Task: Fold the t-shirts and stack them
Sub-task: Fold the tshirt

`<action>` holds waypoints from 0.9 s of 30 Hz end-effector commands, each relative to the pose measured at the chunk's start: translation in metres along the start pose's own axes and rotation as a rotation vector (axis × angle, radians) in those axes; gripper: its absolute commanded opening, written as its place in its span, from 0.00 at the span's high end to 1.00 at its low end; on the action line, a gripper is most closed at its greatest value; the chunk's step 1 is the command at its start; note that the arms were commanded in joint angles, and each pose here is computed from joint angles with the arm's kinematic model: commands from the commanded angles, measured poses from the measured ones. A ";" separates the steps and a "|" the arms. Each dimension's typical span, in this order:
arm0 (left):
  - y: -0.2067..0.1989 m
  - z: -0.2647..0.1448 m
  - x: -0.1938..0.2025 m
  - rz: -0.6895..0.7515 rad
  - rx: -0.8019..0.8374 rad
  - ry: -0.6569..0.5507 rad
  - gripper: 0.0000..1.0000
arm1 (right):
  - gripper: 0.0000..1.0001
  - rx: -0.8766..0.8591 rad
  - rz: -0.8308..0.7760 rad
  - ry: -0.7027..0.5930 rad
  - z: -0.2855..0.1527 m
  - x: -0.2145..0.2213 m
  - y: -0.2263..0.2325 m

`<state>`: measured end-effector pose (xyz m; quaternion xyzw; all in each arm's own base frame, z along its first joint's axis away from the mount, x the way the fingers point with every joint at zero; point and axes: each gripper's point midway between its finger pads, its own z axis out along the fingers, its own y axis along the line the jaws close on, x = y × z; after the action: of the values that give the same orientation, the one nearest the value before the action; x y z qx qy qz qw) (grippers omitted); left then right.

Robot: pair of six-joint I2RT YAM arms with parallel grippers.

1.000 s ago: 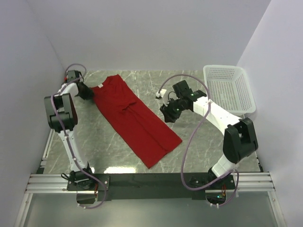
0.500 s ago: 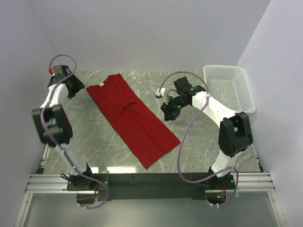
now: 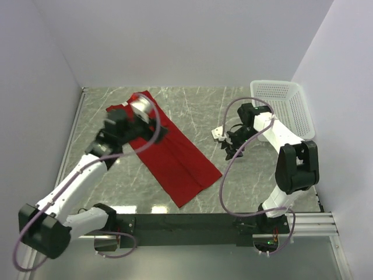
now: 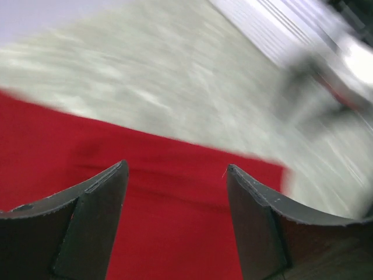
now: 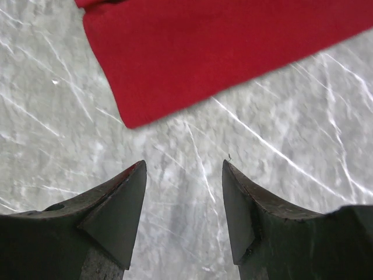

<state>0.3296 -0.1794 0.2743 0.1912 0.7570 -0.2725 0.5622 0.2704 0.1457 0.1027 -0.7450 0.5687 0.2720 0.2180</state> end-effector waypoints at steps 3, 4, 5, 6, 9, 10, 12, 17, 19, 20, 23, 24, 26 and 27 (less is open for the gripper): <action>-0.102 0.000 0.091 0.036 0.155 0.224 0.27 | 0.38 0.082 -0.072 -0.084 -0.033 -0.006 0.001; -0.114 0.001 0.108 0.025 0.163 0.262 0.27 | 0.38 0.082 -0.070 -0.089 -0.035 -0.005 0.004; -0.149 -0.003 0.125 0.037 0.236 0.292 0.27 | 0.38 0.067 -0.065 -0.092 -0.034 -0.003 0.014; -0.161 -0.006 0.144 0.002 0.240 0.334 0.28 | 0.38 0.060 -0.061 -0.094 -0.033 -0.002 0.017; -0.193 -0.010 0.199 0.023 0.221 0.477 0.29 | 0.39 0.064 -0.046 -0.107 -0.028 -0.001 0.028; -0.191 -0.008 0.222 0.036 0.179 0.535 0.29 | 0.39 0.069 -0.044 -0.111 -0.028 -0.002 0.029; -0.199 -0.014 0.245 0.029 0.143 0.606 0.31 | 0.39 0.058 -0.031 -0.122 -0.024 -0.001 0.037; -0.201 -0.016 0.282 0.075 0.036 0.706 0.32 | 0.39 0.042 0.003 -0.134 -0.018 0.001 0.045; -0.198 -0.019 0.296 0.083 -0.005 0.764 0.32 | 0.39 0.045 0.011 -0.129 -0.016 0.003 0.046; -0.198 -0.021 0.303 0.094 -0.017 0.787 0.33 | 0.39 0.050 0.019 -0.125 -0.015 0.005 0.046; -0.191 -0.027 0.319 0.124 -0.088 0.852 0.34 | 0.40 0.053 0.029 -0.116 -0.012 0.008 0.048; -0.189 -0.025 0.318 0.128 -0.116 0.844 0.34 | 0.40 0.053 0.033 -0.113 -0.012 0.010 0.049; -0.183 -0.026 0.319 0.134 -0.153 0.846 0.35 | 0.40 0.047 0.039 -0.114 -0.009 0.010 0.052; -0.182 -0.025 0.318 0.132 -0.160 0.839 0.37 | 0.40 0.045 0.040 -0.112 -0.008 0.011 0.053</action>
<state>0.1078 -0.3285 0.0216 0.3134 0.9108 -0.1211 0.2400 0.2232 0.1163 0.0945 -0.7106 0.5810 0.3134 0.2435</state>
